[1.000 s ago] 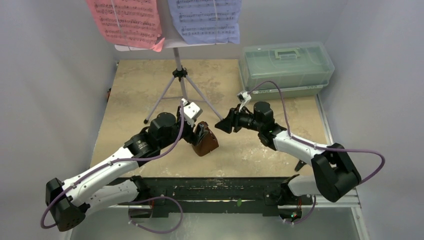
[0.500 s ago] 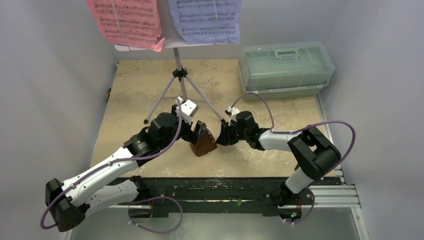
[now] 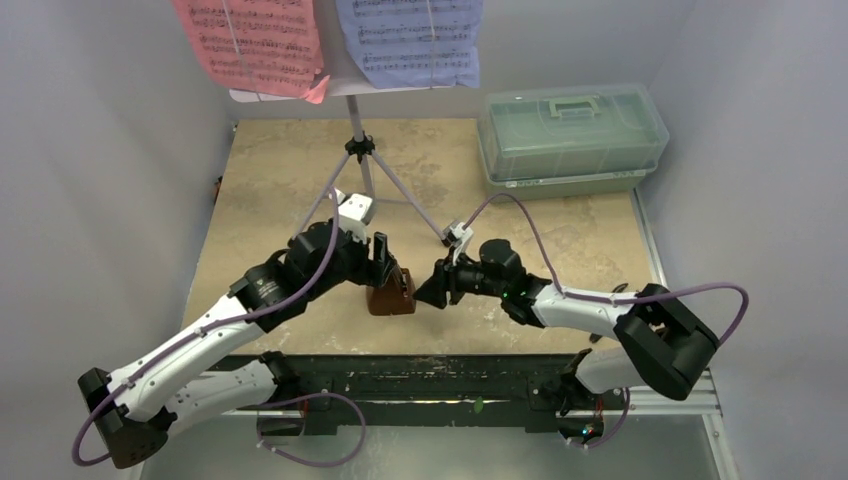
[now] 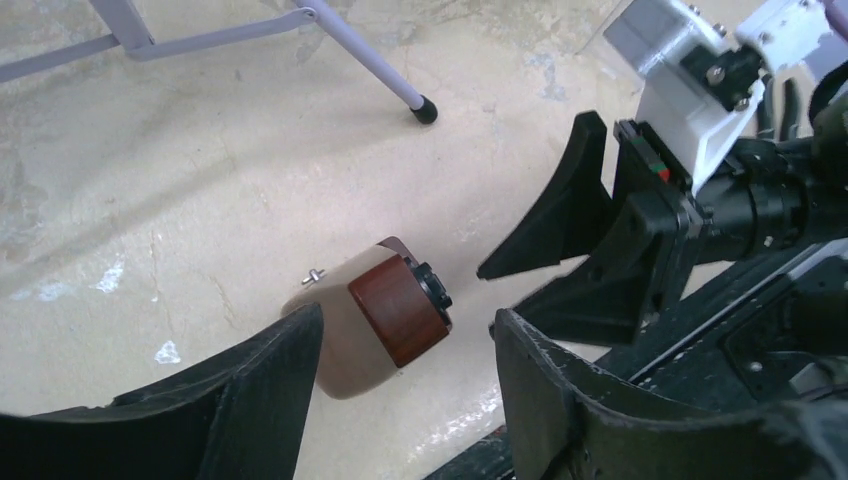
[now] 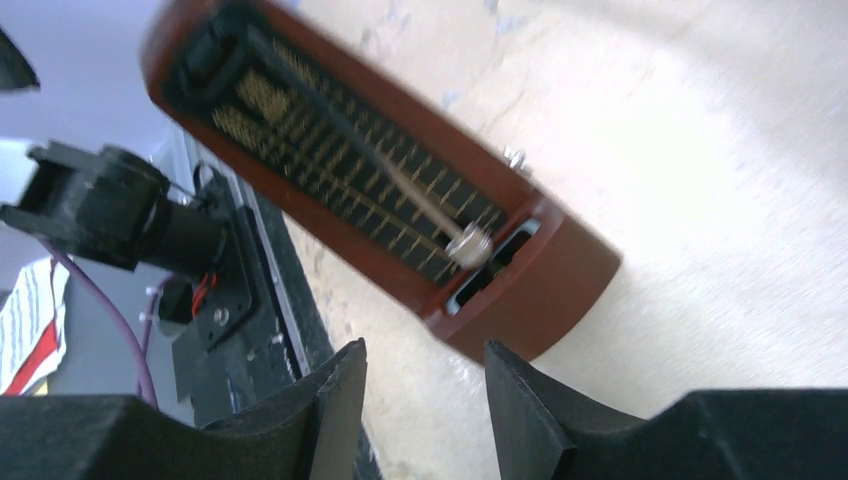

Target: Set up the instrument practice props

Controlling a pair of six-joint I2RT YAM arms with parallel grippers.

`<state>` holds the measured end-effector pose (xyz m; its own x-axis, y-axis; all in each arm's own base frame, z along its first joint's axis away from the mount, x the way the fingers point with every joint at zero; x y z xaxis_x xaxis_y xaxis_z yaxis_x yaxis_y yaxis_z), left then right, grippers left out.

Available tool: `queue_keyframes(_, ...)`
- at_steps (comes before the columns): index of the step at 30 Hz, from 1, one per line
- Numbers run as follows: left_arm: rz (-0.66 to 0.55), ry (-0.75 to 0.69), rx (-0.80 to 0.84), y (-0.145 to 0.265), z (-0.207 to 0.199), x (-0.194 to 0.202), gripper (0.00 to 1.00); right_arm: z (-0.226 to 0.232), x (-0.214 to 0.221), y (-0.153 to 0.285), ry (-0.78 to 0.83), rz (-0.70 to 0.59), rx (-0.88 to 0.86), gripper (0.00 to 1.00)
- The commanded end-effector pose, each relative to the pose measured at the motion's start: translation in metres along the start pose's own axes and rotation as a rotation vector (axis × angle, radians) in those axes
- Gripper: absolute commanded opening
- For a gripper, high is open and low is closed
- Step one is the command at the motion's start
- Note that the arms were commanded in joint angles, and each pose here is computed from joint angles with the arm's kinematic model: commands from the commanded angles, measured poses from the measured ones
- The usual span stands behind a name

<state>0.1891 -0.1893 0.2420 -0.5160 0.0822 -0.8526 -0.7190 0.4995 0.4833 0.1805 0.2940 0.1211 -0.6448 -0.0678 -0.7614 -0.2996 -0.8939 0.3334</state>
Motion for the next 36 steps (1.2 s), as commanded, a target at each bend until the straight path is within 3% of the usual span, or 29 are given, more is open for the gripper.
queue_keyframes(1, -0.062, 0.098, 0.011, 0.017, -0.003, -0.017, 0.57, 0.002, -0.038, 0.009, 0.056, -0.131, -0.091, 0.48)
queue_keyframes(3, -0.046, 0.101, 0.006, 0.014, -0.003, -0.013, 0.50, 0.007, -0.047, 0.010, 0.090, -0.140, -0.168, 0.45)
queue_keyframes(8, -0.016, 0.090, -0.005, 0.008, -0.002, -0.007, 0.43, 0.023, -0.069, 0.006, 0.186, -0.138, -0.275, 0.45)
queue_keyframes(17, 0.040, 0.044, 0.003, 0.000, 0.000, 0.009, 0.31, 0.031, -0.086, -0.006, 0.201, -0.138, -0.335, 0.37)
queue_keyframes(25, 0.080, -0.013, -0.007, -0.003, 0.005, 0.022, 0.22, 0.020, -0.094, -0.019, 0.144, -0.149, -0.268, 0.27)
queue_keyframes(32, 0.105, -0.044, -0.005, -0.004, 0.007, 0.029, 0.19, 0.015, -0.097, -0.029, 0.114, -0.154, -0.266, 0.24)
queue_keyframes(36, 0.108, -0.045, -0.005, -0.003, 0.008, 0.032, 0.18, -0.002, -0.097, -0.037, 0.060, -0.153, -0.161, 0.22)
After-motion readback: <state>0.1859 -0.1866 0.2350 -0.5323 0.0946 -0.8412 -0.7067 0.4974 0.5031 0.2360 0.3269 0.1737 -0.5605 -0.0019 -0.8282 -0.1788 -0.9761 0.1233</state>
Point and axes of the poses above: each gripper's point midway between its finger pads, its own y axis back along the fingers, its own z axis along the line the jaws close on, x = y × z, the point moved 4 cm from there along y, back along the fingers, and after that the axes turned 1 degree about -y, right-handed, at the moved point
